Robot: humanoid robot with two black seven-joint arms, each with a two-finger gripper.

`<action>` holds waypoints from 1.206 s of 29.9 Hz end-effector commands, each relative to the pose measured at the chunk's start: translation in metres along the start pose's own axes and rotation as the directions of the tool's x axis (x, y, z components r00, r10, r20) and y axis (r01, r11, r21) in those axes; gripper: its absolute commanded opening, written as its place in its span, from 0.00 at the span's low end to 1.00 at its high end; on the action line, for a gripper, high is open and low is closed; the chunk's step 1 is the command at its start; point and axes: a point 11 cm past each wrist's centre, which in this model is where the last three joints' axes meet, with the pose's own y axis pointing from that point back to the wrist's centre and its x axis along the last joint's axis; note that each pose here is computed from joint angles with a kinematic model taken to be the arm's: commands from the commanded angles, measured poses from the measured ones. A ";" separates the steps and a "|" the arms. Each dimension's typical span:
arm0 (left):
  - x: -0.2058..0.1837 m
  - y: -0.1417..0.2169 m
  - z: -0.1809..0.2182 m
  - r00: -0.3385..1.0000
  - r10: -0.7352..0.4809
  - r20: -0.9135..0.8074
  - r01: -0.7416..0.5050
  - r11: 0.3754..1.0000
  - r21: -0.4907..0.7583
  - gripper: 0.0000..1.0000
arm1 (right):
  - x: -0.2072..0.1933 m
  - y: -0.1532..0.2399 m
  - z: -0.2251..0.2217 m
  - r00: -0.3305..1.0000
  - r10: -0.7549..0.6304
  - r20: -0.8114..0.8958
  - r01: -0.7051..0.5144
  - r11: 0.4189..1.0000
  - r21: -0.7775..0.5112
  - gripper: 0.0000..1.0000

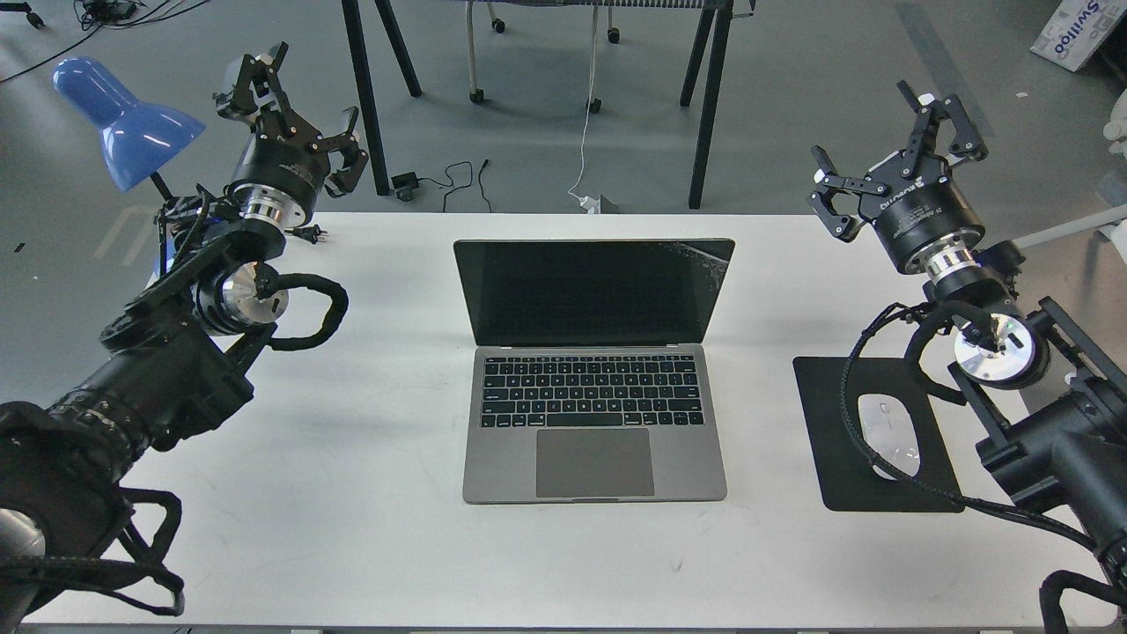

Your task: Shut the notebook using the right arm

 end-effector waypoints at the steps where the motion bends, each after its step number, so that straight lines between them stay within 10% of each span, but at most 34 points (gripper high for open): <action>1: -0.001 0.000 -0.001 1.000 0.005 0.001 -0.005 1.000 0.001 1.00 | 0.000 0.000 0.000 1.000 -0.001 -0.001 0.001 1.000 0.001 1.00; 36: 0.000 0.000 -0.007 0.998 0.051 0.022 -0.052 0.999 0.009 1.00 | -0.091 -0.095 0.060 0.979 -0.039 -0.199 0.002 0.983 -0.182 1.00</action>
